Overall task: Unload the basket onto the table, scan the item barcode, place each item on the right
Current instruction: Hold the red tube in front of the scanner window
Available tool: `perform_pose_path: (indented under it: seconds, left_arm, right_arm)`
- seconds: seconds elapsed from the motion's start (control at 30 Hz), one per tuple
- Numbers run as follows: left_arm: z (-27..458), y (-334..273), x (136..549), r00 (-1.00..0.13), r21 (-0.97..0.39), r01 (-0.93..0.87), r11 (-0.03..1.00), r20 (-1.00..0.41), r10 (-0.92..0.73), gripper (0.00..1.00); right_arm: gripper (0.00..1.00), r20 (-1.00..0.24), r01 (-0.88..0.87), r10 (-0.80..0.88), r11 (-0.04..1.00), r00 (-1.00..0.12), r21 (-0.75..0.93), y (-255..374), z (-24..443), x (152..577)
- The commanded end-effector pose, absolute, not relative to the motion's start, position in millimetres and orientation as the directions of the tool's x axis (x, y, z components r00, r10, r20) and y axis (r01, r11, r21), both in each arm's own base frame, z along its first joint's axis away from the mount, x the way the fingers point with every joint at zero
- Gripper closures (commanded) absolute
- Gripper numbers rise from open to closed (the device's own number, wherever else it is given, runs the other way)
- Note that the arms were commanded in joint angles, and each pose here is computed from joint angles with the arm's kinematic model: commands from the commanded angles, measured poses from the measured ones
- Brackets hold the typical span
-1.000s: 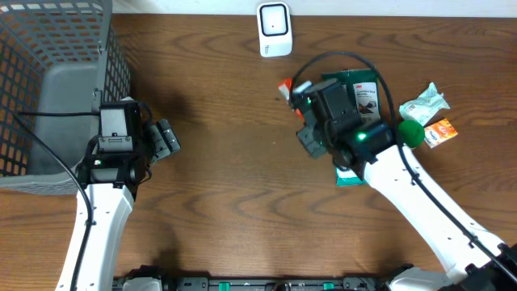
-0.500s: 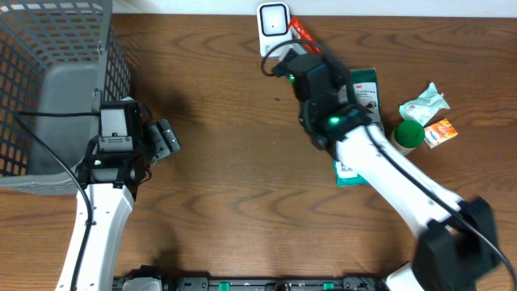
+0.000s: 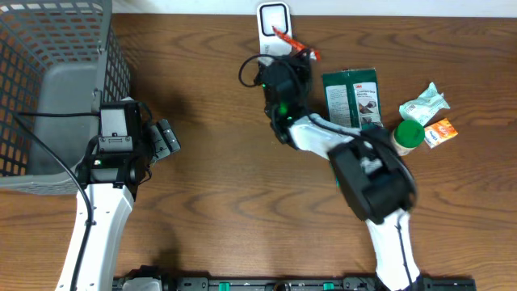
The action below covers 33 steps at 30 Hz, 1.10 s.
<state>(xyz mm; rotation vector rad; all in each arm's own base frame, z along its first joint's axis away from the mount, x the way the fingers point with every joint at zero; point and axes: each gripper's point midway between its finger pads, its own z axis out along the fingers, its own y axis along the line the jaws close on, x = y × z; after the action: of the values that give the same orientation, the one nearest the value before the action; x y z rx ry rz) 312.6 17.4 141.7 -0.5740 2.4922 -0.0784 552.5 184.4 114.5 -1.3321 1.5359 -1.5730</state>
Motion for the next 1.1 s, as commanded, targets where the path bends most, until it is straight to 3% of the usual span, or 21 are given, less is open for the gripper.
perform_pose_path:
  seconds: [0.0,0.3,0.63,0.73,0.87,1.07]
  left_arm:
    - [137.6,21.2,309.9,-0.740,-0.171,-0.408,0.897,-0.514,-0.434,0.07]
    - [137.6,21.3,309.9,-0.740,-0.170,-0.408,0.897,-0.514,-0.434,0.07]
    - [137.6,21.2,309.9,-0.740,-0.171,-0.408,0.897,-0.514,-0.434,0.07]
    - [137.5,21.2,309.9,-0.740,-0.170,-0.408,0.897,-0.514,-0.434,0.07]
    - [137.6,21.2,309.9,-0.740,-0.171,-0.408,0.897,-0.514,-0.434,0.07]
    - [137.5,21.2,309.9,-0.740,-0.170,-0.408,0.897,-0.514,-0.434,0.06]
  right_arm:
    - [0.99,0.364,-0.264,-0.838,-0.273,-0.406,-0.925,178.8,111.1,576.2]
    - [0.99,0.499,-0.399,-0.803,-0.361,-0.326,-0.843,188.2,70.3,577.1]
    - [0.99,0.502,-0.410,-0.820,-0.371,-0.277,-0.833,201.3,61.9,573.3]
    - [0.99,0.541,-0.422,-0.794,-0.405,-0.277,-0.811,198.7,64.2,572.4]
    - [0.99,0.486,-0.346,-0.805,-0.372,-0.342,-0.861,196.9,86.0,578.7]
    - [0.99,0.513,-0.261,-0.770,-0.443,-0.378,-0.858,197.4,126.2,587.2]
